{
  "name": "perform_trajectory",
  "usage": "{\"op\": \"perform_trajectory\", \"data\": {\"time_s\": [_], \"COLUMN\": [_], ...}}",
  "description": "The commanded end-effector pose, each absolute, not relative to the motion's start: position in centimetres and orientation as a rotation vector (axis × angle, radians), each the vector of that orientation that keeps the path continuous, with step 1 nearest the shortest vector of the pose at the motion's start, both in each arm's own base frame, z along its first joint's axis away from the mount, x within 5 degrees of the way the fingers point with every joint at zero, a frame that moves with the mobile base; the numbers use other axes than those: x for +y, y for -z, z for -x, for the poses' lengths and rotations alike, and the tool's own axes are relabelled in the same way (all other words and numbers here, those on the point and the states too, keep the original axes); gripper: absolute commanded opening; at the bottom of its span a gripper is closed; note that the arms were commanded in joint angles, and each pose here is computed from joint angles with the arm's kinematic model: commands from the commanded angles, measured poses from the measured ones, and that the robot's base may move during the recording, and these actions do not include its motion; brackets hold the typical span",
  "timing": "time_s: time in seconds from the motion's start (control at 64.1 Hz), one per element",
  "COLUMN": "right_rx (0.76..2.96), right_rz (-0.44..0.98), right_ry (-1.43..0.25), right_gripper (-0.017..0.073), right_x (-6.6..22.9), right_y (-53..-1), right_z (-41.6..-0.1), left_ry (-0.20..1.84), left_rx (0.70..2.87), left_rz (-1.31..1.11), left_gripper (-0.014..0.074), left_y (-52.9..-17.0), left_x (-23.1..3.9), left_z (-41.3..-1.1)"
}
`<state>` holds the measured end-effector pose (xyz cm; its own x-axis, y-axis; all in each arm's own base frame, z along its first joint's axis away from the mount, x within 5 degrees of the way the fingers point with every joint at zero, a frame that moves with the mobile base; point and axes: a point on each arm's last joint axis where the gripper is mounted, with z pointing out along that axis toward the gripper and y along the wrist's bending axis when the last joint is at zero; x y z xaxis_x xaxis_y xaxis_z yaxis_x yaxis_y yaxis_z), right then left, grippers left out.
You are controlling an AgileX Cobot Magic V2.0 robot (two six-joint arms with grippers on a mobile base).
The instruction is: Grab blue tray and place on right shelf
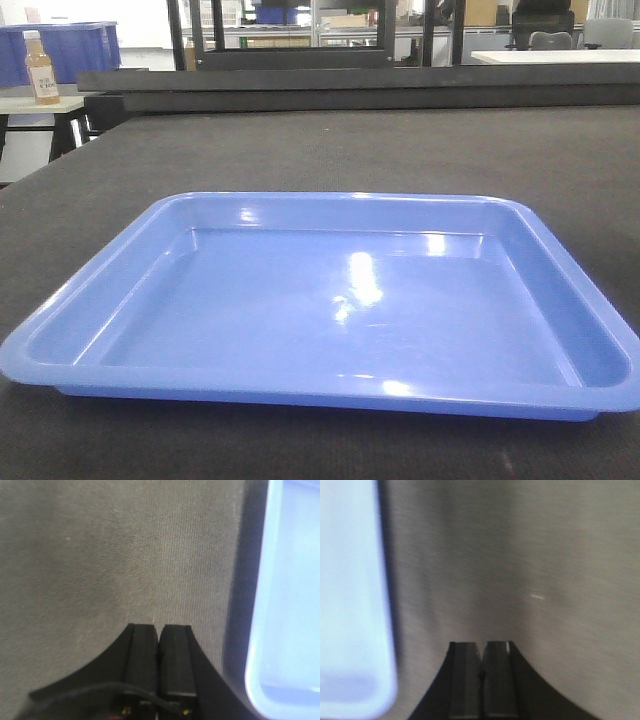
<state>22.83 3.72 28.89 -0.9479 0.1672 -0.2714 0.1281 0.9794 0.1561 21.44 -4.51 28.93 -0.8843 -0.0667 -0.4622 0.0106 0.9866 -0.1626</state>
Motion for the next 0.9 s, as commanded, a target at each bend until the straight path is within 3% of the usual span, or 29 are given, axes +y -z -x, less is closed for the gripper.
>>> {"op": "perform_trajectory", "data": {"time_s": [0.0, 0.234, 0.53, 0.889], "right_rx": [2.772, 2.837, 2.844, 2.834], "right_rz": [-0.222, -0.306, -0.313, -0.346], "right_ry": [-0.261, -0.289, -0.286, -0.182], "right_gripper": [0.0043, 0.0043, 0.0043, 0.0043], "right_x": [5.7, 8.7, 9.1, 8.9], "right_y": [-29.4, -26.2, -26.7, -28.2], "right_z": [-23.8, -25.8, -26.9, -28.7], "left_ry": [0.201, 0.294, 0.265, 0.257], "left_rx": [2.586, 2.669, 2.794, 2.774], "left_rz": [0.045, -0.025, -0.020, -0.176], "left_gripper": [-0.0042, -0.0041, -0.0049, -0.0049], "left_y": [-29.7, -29.0, -27.4, -27.1], "left_x": [-6.1, -10.6, -12.1, -14.9], "left_z": [-22.6, -25.7, -28.9, -28.2]}}
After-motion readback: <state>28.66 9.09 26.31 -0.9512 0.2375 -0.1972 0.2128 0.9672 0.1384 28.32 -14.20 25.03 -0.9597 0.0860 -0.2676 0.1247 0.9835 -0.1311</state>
